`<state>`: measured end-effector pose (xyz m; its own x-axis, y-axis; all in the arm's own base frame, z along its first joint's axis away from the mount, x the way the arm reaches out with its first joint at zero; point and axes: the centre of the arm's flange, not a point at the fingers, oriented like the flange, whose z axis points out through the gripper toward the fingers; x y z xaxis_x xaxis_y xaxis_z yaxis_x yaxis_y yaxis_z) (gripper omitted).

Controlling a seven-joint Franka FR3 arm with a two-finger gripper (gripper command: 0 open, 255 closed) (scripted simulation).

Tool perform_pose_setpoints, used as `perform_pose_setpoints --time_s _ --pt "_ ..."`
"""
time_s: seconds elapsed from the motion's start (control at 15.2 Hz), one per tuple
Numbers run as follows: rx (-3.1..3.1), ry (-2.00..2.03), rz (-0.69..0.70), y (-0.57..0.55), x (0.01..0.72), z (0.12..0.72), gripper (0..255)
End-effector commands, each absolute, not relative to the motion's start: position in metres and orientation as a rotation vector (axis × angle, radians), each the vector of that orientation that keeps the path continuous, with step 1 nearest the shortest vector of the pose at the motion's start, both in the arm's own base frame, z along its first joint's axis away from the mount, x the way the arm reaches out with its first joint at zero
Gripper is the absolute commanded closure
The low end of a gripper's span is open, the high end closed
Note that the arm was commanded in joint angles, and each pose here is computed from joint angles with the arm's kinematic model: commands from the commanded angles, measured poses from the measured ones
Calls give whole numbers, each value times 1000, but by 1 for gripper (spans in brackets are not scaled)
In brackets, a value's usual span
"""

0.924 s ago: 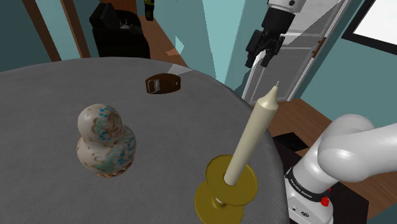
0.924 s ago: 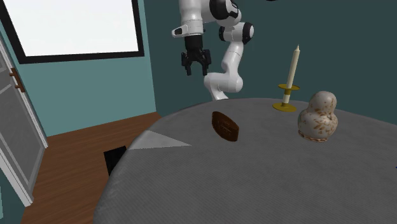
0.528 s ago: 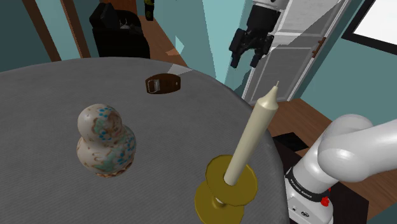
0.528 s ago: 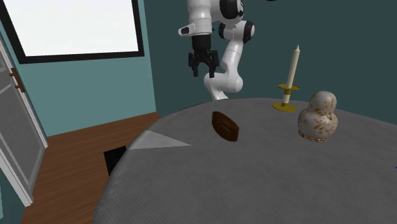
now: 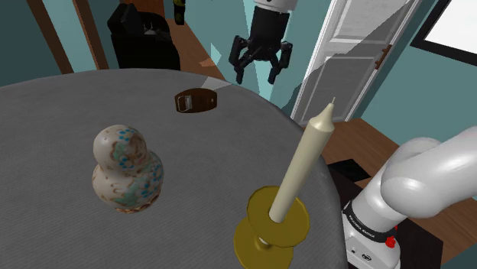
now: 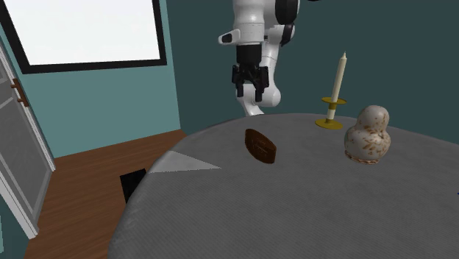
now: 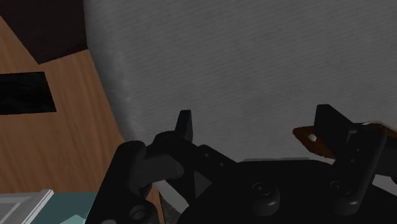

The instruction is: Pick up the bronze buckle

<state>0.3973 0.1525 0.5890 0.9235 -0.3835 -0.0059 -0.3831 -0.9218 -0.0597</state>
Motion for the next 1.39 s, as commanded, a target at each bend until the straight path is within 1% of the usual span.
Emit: perform_pose_setpoints --time_s 0.0,0.86,1.32 --pt "-3018 682 -2 179 412 586 0" --pt "-2964 1154 39 303 540 559 0" --pt "-2964 1154 39 303 540 522 0"
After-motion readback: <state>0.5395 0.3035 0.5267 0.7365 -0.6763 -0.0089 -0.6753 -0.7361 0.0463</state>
